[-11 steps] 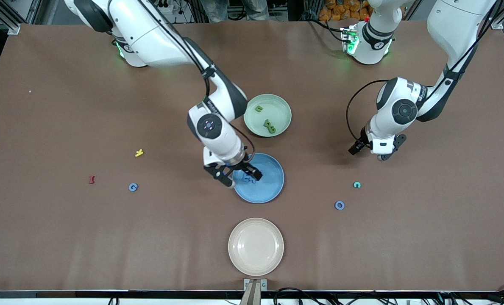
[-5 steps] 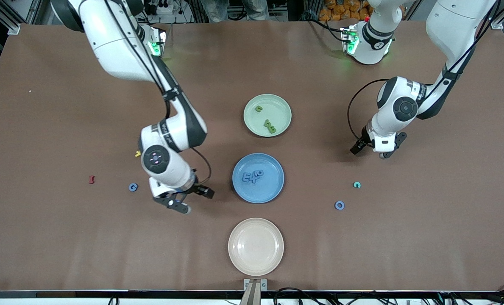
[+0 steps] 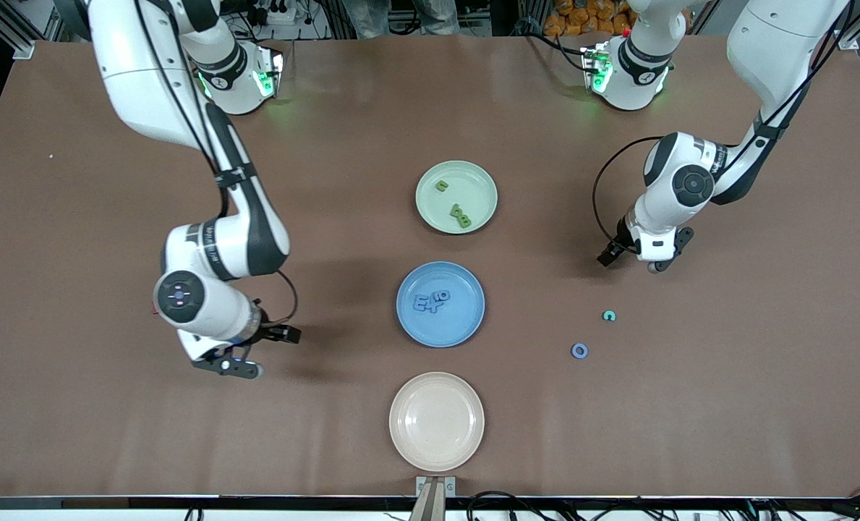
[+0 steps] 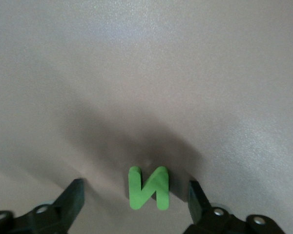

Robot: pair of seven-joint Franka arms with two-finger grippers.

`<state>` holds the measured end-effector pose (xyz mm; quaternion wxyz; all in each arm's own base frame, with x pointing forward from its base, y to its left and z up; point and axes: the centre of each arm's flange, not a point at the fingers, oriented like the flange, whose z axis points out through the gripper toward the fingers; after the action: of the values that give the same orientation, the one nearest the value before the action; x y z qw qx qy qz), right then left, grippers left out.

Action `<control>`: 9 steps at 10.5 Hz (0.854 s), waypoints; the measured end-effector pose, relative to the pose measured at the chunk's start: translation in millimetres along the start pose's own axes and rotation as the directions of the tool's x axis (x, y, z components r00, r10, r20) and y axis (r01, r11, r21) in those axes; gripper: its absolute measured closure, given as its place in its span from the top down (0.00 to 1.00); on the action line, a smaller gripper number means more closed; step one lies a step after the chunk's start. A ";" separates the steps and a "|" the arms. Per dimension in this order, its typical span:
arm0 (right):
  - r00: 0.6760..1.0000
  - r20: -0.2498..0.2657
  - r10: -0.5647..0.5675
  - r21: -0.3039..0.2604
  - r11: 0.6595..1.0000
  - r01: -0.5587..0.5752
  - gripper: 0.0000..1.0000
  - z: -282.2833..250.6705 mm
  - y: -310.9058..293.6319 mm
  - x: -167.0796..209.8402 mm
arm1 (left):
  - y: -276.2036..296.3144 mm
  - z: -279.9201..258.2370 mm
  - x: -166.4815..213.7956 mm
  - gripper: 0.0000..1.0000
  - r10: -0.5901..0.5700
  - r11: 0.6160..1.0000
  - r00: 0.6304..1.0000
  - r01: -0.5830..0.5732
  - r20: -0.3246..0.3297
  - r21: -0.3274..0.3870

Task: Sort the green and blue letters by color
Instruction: 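Carry the green N to the green plate while the right gripper grasps G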

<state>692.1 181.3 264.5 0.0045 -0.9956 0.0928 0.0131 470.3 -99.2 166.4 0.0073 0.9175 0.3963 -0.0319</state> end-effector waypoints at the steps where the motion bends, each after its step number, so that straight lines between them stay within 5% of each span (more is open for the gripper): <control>1: 0.999 0.005 -0.038 0.001 0.999 0.038 1.00 -2.8 17.7 3.2 | 1.8 -1.0 0.8 0.79 -0.007 1.000 1.000 0.006 -0.005 -0.013; 4: 0.994 -0.032 -0.107 0.009 0.994 0.108 1.00 3.6 60.6 5.4 | 3.8 -4.6 2.2 0.41 -0.016 1.000 1.000 0.016 -0.011 -0.019; 9: 0.979 -0.064 -0.193 -0.010 0.981 0.193 1.00 50.0 108.9 -8.8 | 25.1 -18.8 8.9 0.33 -0.006 0.998 0.999 0.004 -0.036 -0.059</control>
<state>662.1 76.5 214.1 0.0006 -0.9998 -0.0041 -0.0194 495.7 -109.2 184.3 0.0272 0.9163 0.3996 -0.0037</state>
